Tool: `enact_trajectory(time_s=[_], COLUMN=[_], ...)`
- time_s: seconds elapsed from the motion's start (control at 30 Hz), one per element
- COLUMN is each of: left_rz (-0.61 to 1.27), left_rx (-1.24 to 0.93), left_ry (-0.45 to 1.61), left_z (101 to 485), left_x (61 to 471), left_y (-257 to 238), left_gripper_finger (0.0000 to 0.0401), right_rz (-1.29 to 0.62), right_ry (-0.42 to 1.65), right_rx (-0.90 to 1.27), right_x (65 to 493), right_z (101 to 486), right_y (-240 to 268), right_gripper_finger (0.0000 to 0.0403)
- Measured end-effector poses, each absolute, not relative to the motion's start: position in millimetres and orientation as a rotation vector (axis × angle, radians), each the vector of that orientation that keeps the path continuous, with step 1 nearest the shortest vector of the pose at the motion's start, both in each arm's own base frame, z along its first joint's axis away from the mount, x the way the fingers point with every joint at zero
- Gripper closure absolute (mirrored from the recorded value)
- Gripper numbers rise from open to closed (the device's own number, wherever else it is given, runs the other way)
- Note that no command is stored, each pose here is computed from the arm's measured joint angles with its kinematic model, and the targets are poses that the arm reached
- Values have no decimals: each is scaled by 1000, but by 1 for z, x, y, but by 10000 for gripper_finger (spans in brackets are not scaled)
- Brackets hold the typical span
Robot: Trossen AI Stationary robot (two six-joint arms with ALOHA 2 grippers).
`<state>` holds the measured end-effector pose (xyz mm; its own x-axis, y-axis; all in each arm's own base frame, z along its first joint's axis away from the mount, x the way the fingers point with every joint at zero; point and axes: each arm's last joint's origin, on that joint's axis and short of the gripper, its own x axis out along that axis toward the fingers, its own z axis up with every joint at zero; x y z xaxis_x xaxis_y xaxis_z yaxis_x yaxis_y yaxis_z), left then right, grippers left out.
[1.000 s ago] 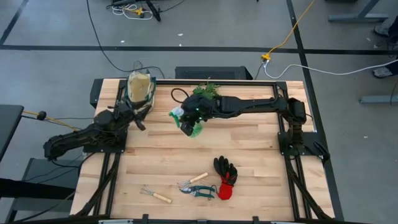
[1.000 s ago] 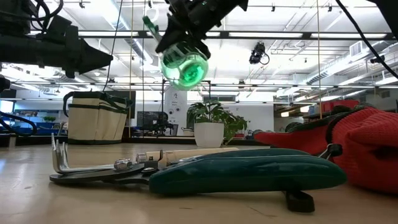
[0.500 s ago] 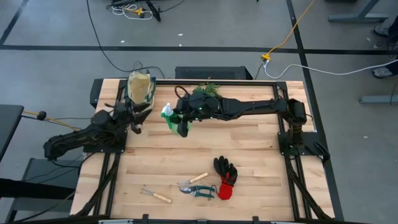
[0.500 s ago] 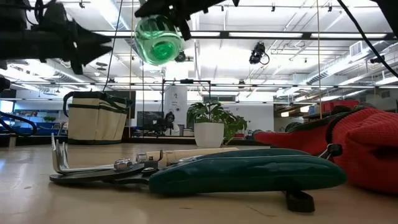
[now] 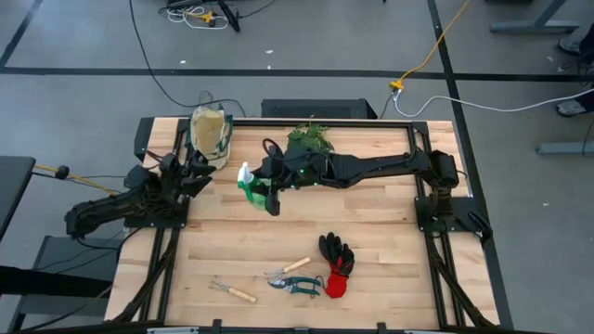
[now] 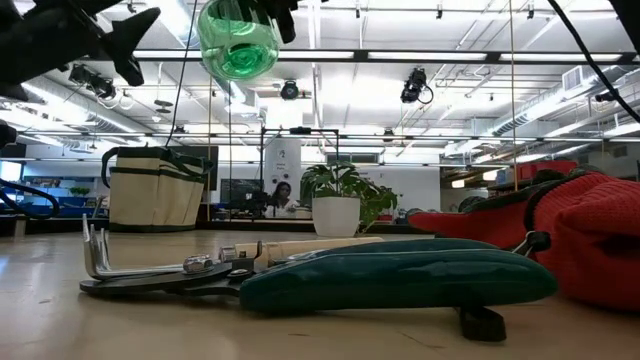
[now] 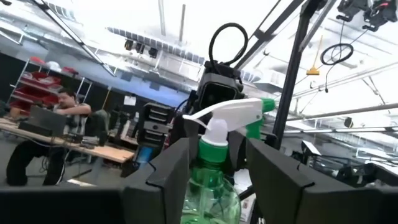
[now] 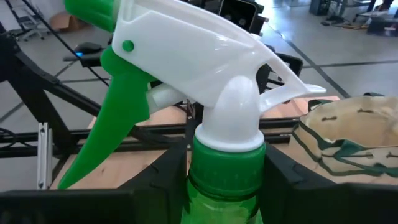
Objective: Pick & Place Garden tools in Gardening bag
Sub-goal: Put the green spray bottle into the green gardening bag
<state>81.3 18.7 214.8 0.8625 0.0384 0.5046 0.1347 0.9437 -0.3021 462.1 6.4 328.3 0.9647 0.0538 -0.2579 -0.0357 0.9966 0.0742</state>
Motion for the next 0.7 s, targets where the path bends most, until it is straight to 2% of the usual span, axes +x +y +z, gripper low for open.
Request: enact_trajectory(time_s=[0.7], left_rz=[-14], left_rx=[-358], left_ry=[-540], left_z=[215], left_x=[86], left_y=[11], left_gripper_finger=[234], right_rz=[47], right_ry=[246], right_rx=[47], right_x=[463], right_z=[330], right_y=[6], right_gripper_finger=[265])
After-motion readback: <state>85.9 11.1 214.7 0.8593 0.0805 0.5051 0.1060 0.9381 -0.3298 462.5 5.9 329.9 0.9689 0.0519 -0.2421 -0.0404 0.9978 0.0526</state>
